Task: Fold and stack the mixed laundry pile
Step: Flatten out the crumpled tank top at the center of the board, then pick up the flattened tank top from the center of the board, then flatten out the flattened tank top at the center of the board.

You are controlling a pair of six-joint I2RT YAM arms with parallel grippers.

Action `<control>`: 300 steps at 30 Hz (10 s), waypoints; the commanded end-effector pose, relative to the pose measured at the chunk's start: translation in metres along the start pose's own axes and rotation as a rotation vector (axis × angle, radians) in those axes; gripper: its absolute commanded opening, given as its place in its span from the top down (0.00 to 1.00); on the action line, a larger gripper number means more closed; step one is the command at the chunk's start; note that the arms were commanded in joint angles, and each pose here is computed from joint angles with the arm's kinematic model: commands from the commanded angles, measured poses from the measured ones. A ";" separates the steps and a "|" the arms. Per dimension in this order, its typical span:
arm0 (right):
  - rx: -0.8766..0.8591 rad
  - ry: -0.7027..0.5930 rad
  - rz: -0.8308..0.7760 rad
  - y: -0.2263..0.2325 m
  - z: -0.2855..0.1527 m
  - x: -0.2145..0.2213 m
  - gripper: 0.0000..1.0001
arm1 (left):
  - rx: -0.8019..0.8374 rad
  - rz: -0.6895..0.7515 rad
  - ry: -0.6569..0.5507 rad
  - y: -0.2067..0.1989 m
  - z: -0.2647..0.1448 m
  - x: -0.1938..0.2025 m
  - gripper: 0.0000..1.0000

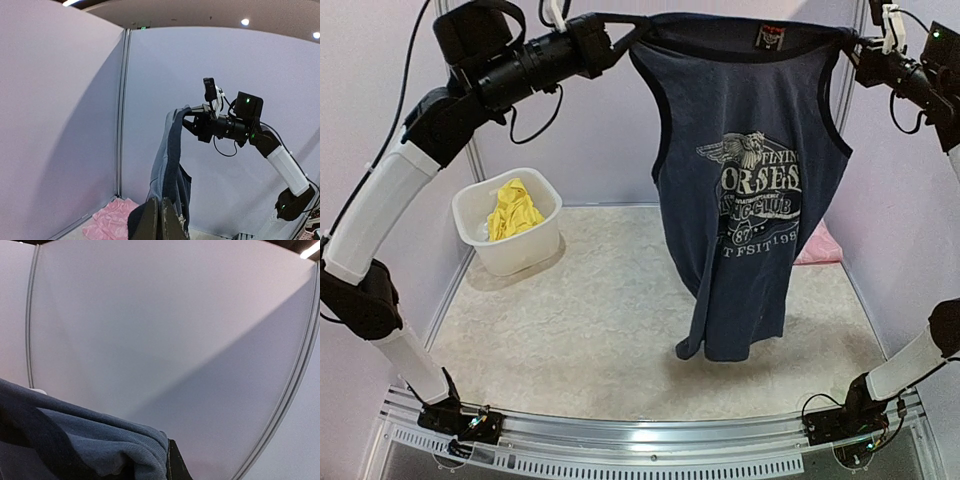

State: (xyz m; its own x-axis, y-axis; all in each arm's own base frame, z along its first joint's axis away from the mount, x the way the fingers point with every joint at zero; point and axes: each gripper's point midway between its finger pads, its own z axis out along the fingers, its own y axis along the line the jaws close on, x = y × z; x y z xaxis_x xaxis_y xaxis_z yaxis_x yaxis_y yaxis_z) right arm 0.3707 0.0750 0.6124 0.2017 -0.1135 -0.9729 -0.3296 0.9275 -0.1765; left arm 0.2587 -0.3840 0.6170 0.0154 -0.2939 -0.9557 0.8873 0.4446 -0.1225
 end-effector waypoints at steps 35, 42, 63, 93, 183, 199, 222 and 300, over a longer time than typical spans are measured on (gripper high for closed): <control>0.239 -0.087 0.002 -0.099 -0.032 -0.015 1.00 | 0.229 0.095 0.098 -0.175 0.056 0.082 1.00; -0.138 0.068 0.051 -0.010 0.046 0.060 1.00 | -0.045 0.010 0.096 -0.119 0.026 0.082 1.00; -0.982 0.501 -0.203 0.453 0.108 0.312 0.60 | -1.017 -0.417 0.278 0.084 -0.322 0.243 0.73; -0.348 1.191 0.329 0.080 -0.059 0.465 0.47 | -0.501 -0.265 1.038 0.223 -0.083 0.419 0.34; -0.456 1.509 0.475 0.087 -0.094 0.567 1.00 | -0.335 -0.474 1.178 0.279 -0.079 0.495 1.00; -0.147 0.936 0.119 0.001 -0.016 0.335 1.00 | -0.361 -0.214 0.731 0.250 -0.035 0.281 1.00; -0.197 0.542 -0.011 0.053 -0.123 0.140 1.00 | -0.283 0.093 0.398 0.071 -0.088 0.093 1.00; -0.078 1.080 0.275 0.001 0.060 0.498 0.57 | -0.848 0.023 1.005 0.310 -0.086 0.413 0.56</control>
State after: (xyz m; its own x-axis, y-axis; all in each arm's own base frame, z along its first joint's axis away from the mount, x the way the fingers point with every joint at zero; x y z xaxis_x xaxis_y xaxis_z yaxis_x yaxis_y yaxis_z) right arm 0.5489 0.0420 0.1003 -0.7740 -0.2059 -0.5988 -0.3208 0.9428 0.0906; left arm 0.5205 -0.3178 0.1121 -0.6230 0.3702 -0.6891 0.3763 0.9141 0.1508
